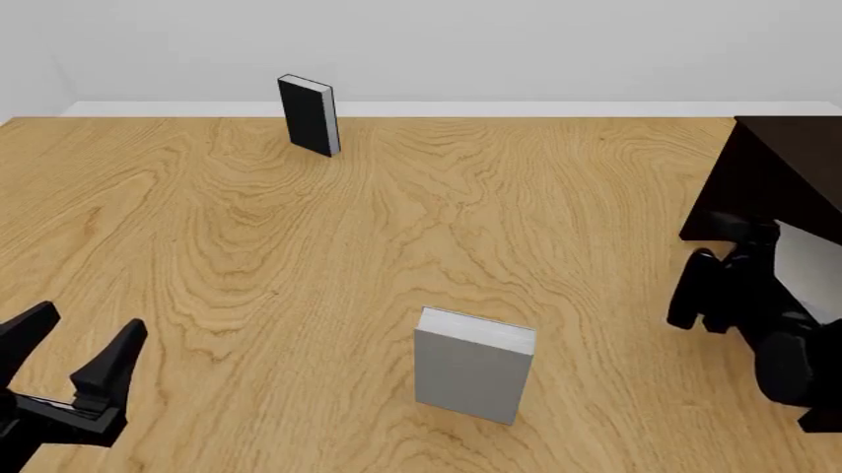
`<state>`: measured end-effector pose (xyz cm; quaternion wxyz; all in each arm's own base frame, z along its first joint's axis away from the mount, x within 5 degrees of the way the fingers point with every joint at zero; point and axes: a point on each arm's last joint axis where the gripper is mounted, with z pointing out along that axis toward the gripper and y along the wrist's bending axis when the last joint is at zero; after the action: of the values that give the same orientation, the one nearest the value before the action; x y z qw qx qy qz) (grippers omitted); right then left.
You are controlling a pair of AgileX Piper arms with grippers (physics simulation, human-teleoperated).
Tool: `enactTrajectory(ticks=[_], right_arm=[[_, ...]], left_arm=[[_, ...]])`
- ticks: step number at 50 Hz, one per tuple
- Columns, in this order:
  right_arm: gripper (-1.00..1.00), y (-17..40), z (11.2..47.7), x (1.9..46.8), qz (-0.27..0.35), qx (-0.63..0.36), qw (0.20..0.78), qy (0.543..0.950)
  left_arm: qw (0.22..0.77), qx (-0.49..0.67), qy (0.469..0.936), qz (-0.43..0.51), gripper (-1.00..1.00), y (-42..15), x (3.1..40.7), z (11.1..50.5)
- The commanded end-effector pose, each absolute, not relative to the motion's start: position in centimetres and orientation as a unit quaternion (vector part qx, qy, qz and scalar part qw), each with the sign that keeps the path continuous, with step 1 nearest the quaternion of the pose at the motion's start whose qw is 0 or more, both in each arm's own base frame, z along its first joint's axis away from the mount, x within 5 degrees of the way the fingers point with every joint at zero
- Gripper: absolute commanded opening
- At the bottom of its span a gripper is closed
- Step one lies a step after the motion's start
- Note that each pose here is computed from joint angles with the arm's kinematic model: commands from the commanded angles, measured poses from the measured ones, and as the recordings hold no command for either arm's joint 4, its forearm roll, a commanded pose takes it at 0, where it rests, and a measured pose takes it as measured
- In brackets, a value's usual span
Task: Pick up the book on the right and place it on the cabinet shelf.
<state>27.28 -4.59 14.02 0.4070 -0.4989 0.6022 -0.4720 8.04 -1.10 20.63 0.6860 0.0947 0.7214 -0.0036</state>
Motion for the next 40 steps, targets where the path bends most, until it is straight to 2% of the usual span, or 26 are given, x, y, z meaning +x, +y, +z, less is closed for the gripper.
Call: enactTrajectory(ticks=[1,40], right_arm=[[1.00,-5.3,14.1,26.7,-0.480,-0.489,0.402,0.607],[1.00,-7.1,14.5,24.8,-0.503,-0.463,0.384,0.620]], left_arm=[[0.688,0.097,0.719,-0.005,1.00,-1.1,7.9,20.7],[0.690,0.098,0.717,-0.006,1.00,-1.1,7.6,20.7]])
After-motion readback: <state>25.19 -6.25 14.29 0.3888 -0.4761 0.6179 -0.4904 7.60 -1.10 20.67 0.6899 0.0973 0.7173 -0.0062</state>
